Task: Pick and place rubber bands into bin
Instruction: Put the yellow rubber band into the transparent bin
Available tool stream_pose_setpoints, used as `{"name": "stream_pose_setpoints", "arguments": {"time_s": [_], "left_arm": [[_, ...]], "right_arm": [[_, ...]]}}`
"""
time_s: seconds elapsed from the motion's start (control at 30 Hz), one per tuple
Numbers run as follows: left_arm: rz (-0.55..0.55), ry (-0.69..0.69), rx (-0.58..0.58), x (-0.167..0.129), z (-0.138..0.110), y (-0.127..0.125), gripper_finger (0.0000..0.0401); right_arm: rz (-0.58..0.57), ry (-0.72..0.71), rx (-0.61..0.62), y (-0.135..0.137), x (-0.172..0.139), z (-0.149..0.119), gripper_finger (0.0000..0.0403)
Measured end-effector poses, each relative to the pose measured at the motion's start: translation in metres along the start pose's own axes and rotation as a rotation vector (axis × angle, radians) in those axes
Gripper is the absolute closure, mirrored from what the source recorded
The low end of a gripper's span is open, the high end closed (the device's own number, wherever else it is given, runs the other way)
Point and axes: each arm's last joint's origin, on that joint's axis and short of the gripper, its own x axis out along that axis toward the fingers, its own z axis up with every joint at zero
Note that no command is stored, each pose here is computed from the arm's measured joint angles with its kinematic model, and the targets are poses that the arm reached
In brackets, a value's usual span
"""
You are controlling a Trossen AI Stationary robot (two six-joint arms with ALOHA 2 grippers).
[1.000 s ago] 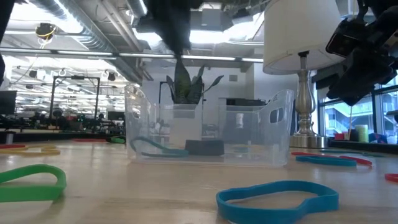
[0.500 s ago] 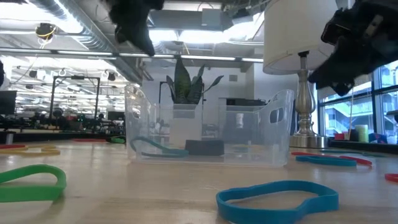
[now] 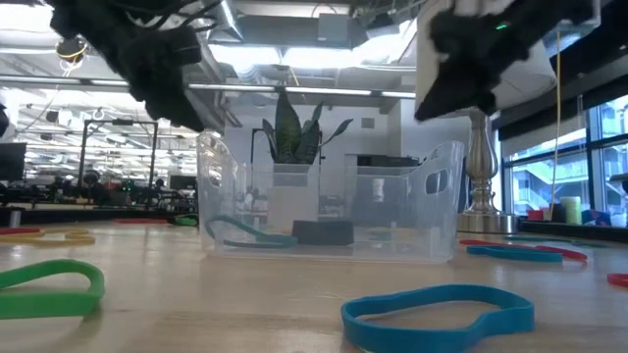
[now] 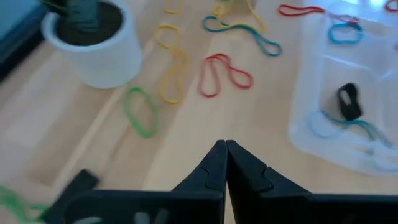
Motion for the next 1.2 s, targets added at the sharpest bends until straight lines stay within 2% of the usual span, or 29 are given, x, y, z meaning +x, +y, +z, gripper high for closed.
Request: {"name": "stream_pose_setpoints", "arguments": {"time_s": [0.1,0.27,0.37,0.57,0.73,0.87,1.07,1.2], "left_arm": [[0.012,-0.025,0.036,-0.004,-0.006,0.010,0.0400],[-0.008,-0.079,0.041,-0.010,-0.007,0.021,0.0400],[0.009,-0.095,0.043,-0.010,-0.005,0.024,0.0400],[-0.006,-0.105,0.069,-0.011,-0.004,0.026,0.0399],[-0.035,-0.104,0.085,-0.011,-0.004,0.025,0.0399],[-0.041,-0.103,0.088,-0.011,-0.004,0.025,0.0399],[-0.041,-0.103,0.088,-0.010,-0.004,0.025,0.0399],[-0.040,-0.103,0.087,-0.010,-0.004,0.025,0.0399]], "right_arm": [[-0.128,0.106,0.124,0.000,0.020,0.011,0.0398],[-0.268,0.292,0.331,-0.006,0.054,0.018,0.0373],[-0.305,0.367,0.445,-0.010,0.072,0.015,0.0351],[-0.394,0.440,0.585,-0.016,0.099,0.002,0.0304],[-0.450,0.456,0.646,-0.017,0.109,-0.006,0.0272],[-0.501,0.470,0.685,-0.021,0.117,-0.012,0.0266],[-0.552,0.507,0.688,-0.026,0.132,-0.022,0.0283],[-0.563,0.502,0.677,-0.027,0.136,-0.024,0.0309]]}}
